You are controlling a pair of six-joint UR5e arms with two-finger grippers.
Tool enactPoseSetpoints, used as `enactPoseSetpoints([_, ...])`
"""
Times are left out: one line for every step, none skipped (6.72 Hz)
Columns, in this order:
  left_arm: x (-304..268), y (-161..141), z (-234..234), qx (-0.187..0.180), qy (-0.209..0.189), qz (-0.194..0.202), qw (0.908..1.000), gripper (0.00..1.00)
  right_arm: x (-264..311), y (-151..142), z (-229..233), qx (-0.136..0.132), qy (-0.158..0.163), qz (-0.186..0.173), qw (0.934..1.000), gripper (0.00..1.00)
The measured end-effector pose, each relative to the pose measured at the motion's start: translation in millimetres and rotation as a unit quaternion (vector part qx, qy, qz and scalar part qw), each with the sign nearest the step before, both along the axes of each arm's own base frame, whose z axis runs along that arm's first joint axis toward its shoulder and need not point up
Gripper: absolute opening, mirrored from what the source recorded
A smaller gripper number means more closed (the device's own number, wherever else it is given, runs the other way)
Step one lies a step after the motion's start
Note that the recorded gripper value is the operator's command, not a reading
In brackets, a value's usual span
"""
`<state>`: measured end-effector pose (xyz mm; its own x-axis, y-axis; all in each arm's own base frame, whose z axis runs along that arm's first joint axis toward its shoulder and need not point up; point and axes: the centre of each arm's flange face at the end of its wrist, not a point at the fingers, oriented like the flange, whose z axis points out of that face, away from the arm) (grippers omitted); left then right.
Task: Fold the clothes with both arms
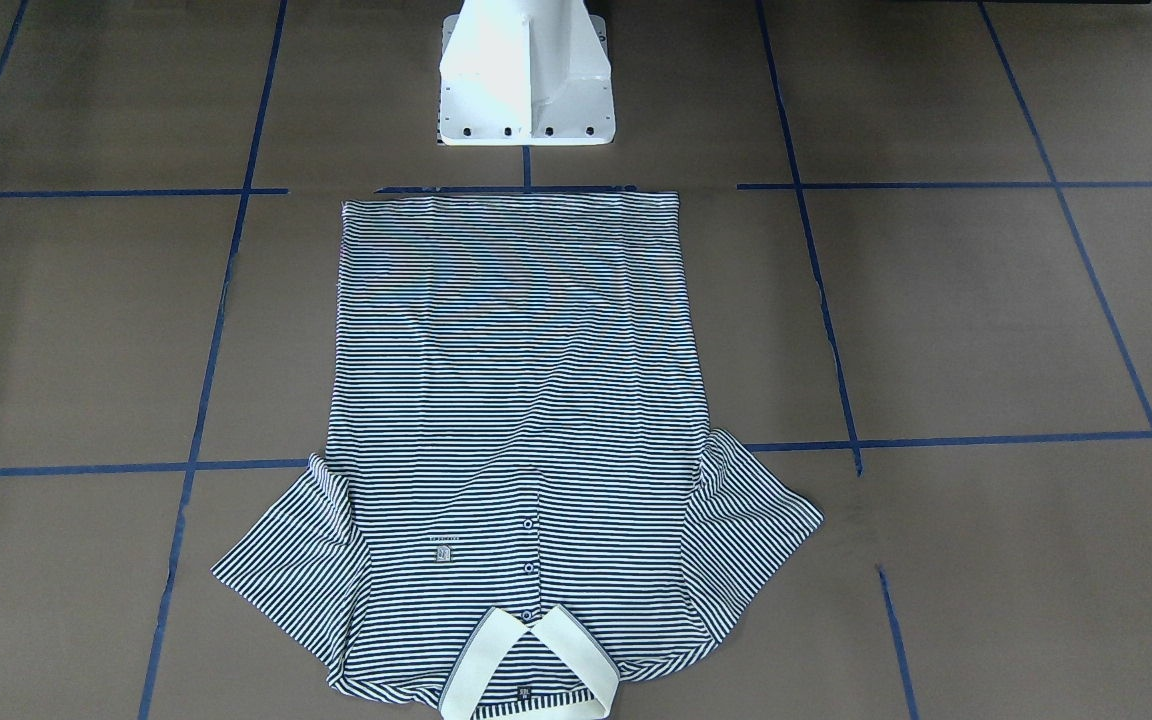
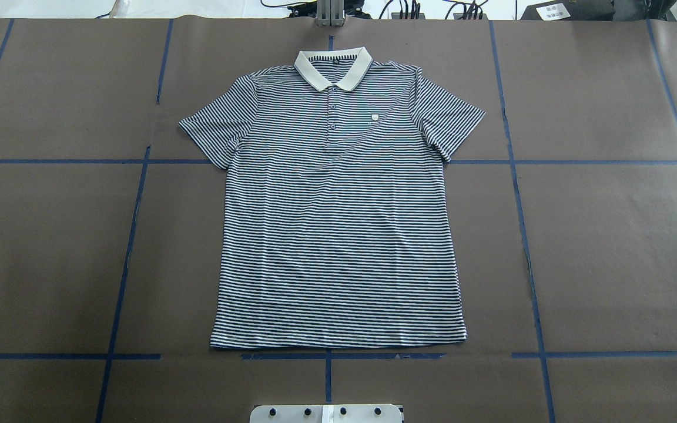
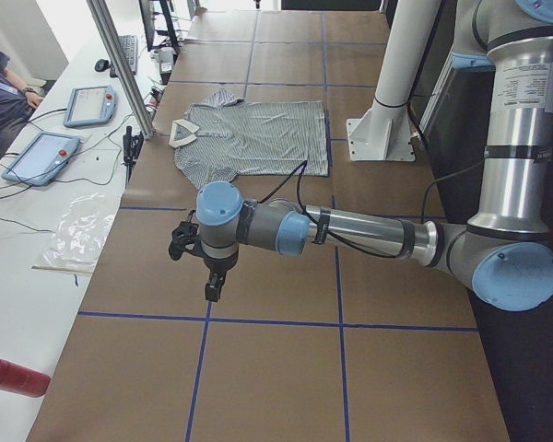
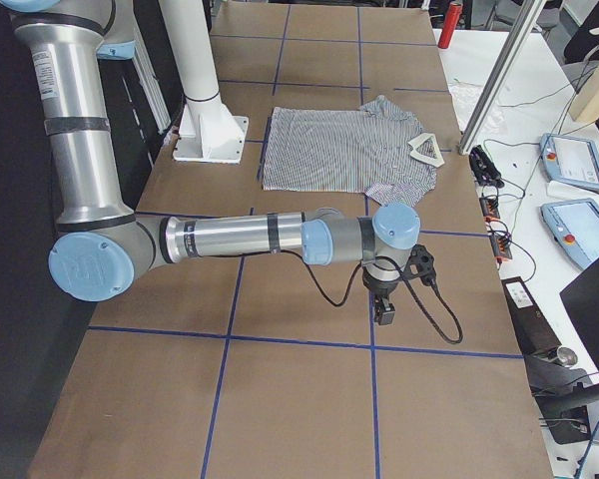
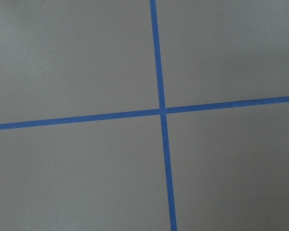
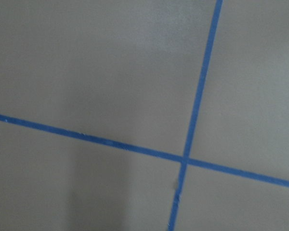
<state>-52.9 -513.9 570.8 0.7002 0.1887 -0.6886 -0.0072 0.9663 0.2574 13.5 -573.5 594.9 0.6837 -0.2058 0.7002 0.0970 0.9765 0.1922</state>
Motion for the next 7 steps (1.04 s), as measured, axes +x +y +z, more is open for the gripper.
enactPoseSetpoints([5,-5,-9,0.033,0.005,0.004,0.9994,1.00,-44,-32,-10,0.010,-0.027,0.005,0.9996,1.00])
enactPoseSetpoints([14,-8,-11,0.060,0.007,0.013,0.9981,1.00,-102,-66,-30,0.030,-0.044,0.017,0.9984,1.00])
enactPoseSetpoints([24,-14,-13,0.075,0.009,0.021,0.9969,1.00,-169,-85,-54,0.051,-0.055,0.040,0.9964,1.00])
enactPoseSetpoints([28,-21,-17,0.085,0.010,0.023,0.9961,1.00,-238,-90,-83,0.059,-0.065,0.073,0.9934,1.00])
enactPoseSetpoints([30,-25,-20,0.090,0.011,0.023,0.9956,1.00,-295,-93,-111,0.056,-0.073,0.100,0.9907,1.00])
enactPoseSetpoints([31,-26,-21,0.092,0.011,0.024,0.9954,1.00,-334,-97,-132,0.054,-0.074,0.112,0.9895,0.99])
enactPoseSetpoints([32,-26,-21,0.093,0.011,0.024,0.9953,1.00,-361,-100,-143,0.054,-0.066,0.118,0.9893,0.99])
